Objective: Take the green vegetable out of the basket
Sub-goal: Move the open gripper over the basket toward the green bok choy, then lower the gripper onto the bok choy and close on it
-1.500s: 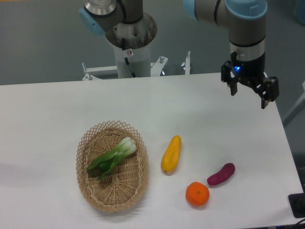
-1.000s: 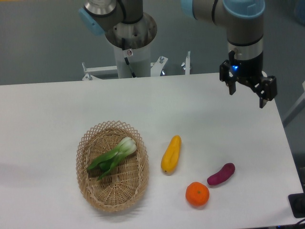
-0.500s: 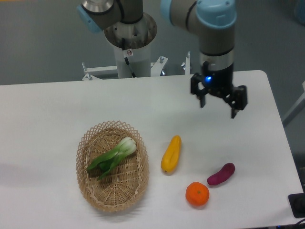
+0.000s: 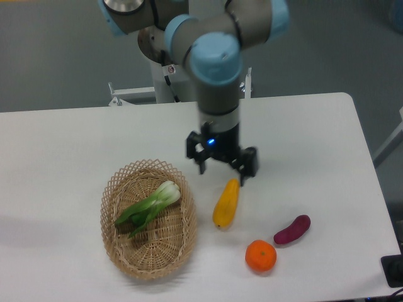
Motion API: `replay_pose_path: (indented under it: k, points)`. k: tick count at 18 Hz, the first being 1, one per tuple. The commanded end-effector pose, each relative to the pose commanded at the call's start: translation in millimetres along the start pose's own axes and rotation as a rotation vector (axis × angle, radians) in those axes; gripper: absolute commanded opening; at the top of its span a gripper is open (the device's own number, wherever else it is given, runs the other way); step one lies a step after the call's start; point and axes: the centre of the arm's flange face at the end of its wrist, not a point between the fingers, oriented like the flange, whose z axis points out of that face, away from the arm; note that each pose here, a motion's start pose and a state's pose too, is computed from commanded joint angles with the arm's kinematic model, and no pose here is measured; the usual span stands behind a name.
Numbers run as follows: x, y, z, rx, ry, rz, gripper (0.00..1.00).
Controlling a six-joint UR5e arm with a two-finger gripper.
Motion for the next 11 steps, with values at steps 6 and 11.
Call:
replay_pose_path:
  k: [6, 11]
  points:
    - [34.3, -10.3, 30.9, -0.028, 0.051, 0.054, 1.0]
    - [58.5, -16.6, 62.6, -0.068, 0.099, 0.083, 1.0]
